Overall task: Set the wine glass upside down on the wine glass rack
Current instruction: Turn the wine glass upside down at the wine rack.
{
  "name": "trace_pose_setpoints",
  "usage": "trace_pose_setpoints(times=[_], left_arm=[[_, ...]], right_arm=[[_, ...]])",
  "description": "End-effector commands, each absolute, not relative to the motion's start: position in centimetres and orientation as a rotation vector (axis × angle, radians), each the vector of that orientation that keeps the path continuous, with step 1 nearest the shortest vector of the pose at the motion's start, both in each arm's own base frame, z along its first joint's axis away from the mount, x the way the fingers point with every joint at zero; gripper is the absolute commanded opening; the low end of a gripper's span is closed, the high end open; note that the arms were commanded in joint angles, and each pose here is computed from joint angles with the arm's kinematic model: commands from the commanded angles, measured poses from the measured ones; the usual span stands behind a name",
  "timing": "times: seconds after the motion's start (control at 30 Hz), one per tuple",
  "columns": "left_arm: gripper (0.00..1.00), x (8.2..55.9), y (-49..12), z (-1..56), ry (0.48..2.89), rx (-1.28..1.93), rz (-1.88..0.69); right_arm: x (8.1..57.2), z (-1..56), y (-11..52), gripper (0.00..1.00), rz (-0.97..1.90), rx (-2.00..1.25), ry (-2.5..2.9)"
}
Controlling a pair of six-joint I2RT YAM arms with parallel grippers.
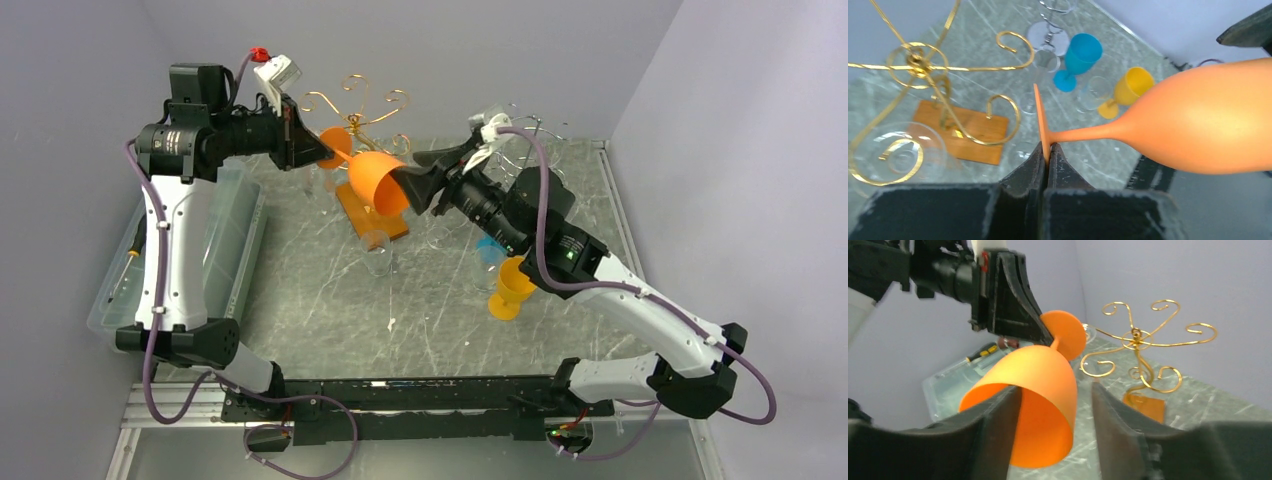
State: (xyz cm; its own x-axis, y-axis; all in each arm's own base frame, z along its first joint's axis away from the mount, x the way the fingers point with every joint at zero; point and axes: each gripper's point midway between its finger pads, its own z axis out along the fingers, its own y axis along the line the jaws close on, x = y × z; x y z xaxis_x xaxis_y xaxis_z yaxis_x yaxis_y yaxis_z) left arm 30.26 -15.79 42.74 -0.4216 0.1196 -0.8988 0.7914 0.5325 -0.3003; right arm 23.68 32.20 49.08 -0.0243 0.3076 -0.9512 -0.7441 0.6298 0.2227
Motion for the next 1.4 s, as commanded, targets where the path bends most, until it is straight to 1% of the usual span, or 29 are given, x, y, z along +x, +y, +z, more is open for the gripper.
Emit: trace_pose_setpoints(times=[0.0, 0.07, 0.1, 0.2, 0.27, 0.33, 0.4, 0.57, 0.67, 0.77, 1.0, 1.23, 1.3, 1.33, 1.37], left_arm=[[0.00, 31.6, -14.6, 47.2, 1.604, 0.891, -0.603], [0.00, 31.9, -14.2, 48.5, 1.500, 0.948, -0.492], [0.00, 32.0, -14.0, 49.2, 1.447, 0.979, -0.437], [0.00, 31.5, -13.9, 50.8, 1.290, 1.079, -0.300], [0.00, 31.1, -13.9, 51.2, 1.188, 1.144, -0.221], [0.00, 30.4, -14.3, 51.1, 1.099, 1.206, -0.160], [0.00, 29.3, -15.1, 51.1, 1.006, 1.267, -0.134], [0.00, 26.6, -17.9, 49.3, 0.761, 1.445, -0.091], [0.00, 26.1, -19.0, 48.6, 0.665, 1.498, -0.051], [0.00, 26.0, -19.6, 48.6, 0.606, 1.519, -0.017], [0.00, 26.6, -20.0, 48.4, 0.571, 1.525, 0.020], [0.00, 27.1, -20.5, 47.9, 0.583, 1.523, 0.010], [0.00, 27.1, -20.7, 47.9, 0.593, 1.520, -0.006], [0.00, 27.2, -20.8, 47.8, 0.604, 1.517, -0.014], [0.09, 27.3, -20.9, 47.7, 0.623, 1.511, -0.026]], right_arm=[[22.9, 47.5, 31.2, 0.70, 0.861, -0.434, 1.432], [22.9, 45.1, 30.3, 0.83, 0.813, -0.456, 1.521], [22.8, 44.2, 29.8, 0.88, 0.793, -0.465, 1.553], [22.6, 42.3, 27.8, 0.97, 0.755, -0.484, 1.611], [22.7, 41.8, 26.6, 1.00, 0.738, -0.492, 1.631], [23.1, 42.2, 25.8, 1.00, 0.740, -0.486, 1.628], [23.4, 43.1, 26.2, 1.00, 0.795, -0.497, 1.604], [24.0, 44.5, 31.2, 1.00, 0.967, -0.612, 1.560], [24.2, 44.2, 34.1, 1.00, 1.070, -0.676, 1.551], [23.9, 43.4, 35.7, 1.00, 1.135, -0.714, 1.524], [22.4, 39.8, 37.0, 1.00, 1.240, -0.749, 1.529], [22.6, 37.5, 37.3, 1.00, 1.242, -0.713, 1.528], [23.3, 37.5, 37.2, 0.94, 1.214, -0.688, 1.517], [23.6, 37.5, 37.2, 0.89, 1.197, -0.674, 1.515], [24.0, 37.6, 37.1, 0.85, 1.179, -0.658, 1.512]])
